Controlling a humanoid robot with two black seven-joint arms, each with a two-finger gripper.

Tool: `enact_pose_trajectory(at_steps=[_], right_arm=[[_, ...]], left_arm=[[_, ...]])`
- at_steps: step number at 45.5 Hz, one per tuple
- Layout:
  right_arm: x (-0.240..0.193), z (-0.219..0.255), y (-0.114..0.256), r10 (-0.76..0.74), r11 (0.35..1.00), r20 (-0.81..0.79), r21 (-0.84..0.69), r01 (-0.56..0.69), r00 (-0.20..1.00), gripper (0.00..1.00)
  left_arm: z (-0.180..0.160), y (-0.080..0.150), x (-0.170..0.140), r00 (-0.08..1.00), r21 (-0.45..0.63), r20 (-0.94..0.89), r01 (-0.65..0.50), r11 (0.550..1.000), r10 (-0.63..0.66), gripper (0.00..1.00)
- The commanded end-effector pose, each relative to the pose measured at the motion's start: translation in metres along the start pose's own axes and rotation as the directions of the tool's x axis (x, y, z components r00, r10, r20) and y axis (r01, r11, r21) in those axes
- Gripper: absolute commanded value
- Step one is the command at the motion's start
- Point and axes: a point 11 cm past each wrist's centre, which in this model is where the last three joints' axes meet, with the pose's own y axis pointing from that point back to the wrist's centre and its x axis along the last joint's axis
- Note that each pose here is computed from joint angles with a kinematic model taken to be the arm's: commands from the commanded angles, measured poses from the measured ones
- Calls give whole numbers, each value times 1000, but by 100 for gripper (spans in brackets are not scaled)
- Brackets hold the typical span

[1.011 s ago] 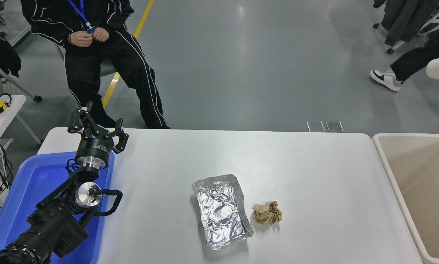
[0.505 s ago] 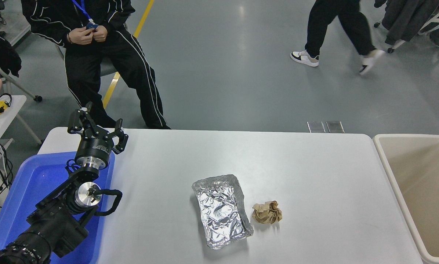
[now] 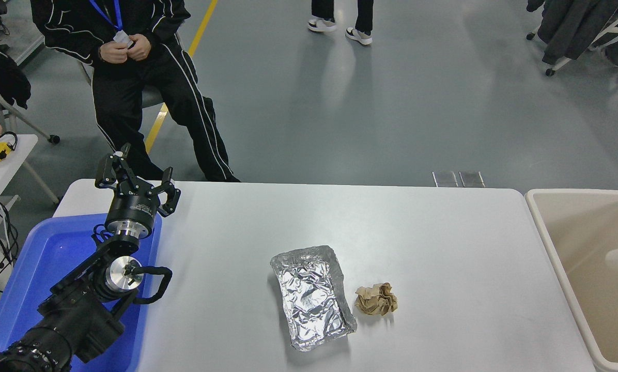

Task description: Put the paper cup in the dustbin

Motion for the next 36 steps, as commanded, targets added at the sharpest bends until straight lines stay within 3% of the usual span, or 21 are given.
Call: enact_pose_trajectory(at_steps=[1, 4, 8, 12, 22, 28, 36], right_arm=[[-14, 3, 0, 0, 1000, -4, -5, 0, 1000, 30], [-16, 0, 0, 19, 1000, -7, 1, -19, 1000, 43], [-16, -5, 0, 72, 997, -9, 11, -72, 997, 87], [-14, -11, 0, 95, 995, -7, 23, -95, 995, 97], [17, -54, -3, 130, 987, 97, 84, -138, 987, 99], [80, -127, 6, 183, 947, 423, 167, -275, 888, 99], [144, -198, 30, 146, 890, 626, 254, -378, 766, 99]], left_arm=[[0, 0, 0, 1000, 0, 0, 0, 1000, 0, 100], [0, 0, 0, 1000, 0, 0, 0, 1000, 0, 100], [0, 0, 0, 1000, 0, 0, 0, 1000, 0, 100], [0, 0, 0, 1000, 0, 0, 0, 1000, 0, 100], [0, 0, 0, 1000, 0, 0, 0, 1000, 0, 100], [0, 0, 0, 1000, 0, 0, 0, 1000, 0, 100], [0, 0, 0, 1000, 0, 0, 0, 1000, 0, 100]])
